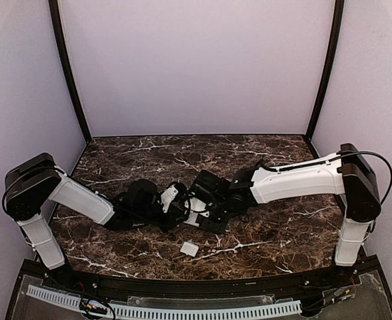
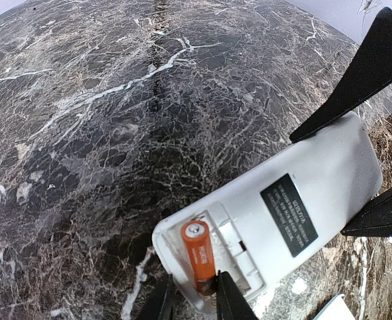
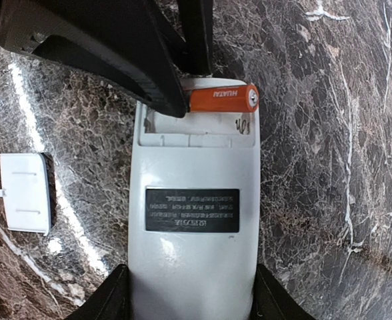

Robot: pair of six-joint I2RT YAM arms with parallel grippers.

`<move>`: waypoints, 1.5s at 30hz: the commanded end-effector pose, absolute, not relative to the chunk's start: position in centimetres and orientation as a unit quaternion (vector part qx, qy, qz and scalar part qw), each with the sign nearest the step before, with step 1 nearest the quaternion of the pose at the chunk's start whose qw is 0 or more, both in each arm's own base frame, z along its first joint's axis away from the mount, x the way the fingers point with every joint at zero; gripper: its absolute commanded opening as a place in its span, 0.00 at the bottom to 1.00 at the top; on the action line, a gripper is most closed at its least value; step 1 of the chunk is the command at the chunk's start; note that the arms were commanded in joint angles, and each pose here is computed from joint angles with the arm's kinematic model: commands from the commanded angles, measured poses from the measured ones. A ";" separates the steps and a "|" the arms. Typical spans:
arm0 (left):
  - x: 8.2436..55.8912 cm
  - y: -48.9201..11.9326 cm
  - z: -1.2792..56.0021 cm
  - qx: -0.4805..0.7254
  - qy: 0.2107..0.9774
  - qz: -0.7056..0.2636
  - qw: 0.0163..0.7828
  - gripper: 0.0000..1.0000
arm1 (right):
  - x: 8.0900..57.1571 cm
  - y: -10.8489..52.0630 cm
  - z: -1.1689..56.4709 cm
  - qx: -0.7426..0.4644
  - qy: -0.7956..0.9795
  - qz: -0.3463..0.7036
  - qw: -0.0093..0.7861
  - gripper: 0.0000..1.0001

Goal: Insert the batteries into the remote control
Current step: Place the battery in the battery compartment.

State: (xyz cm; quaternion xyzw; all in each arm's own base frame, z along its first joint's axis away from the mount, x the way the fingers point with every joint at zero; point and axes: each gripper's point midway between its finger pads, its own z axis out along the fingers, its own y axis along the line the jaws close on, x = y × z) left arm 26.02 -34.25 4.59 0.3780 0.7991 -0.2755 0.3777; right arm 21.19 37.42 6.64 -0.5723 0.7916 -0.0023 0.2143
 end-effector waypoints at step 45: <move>26.3 -33.4 9.0 0.348 0.786 -0.325 0.394 0.49 | 20.0 38.4 7.0 -0.605 0.768 -0.007 0.210 0.00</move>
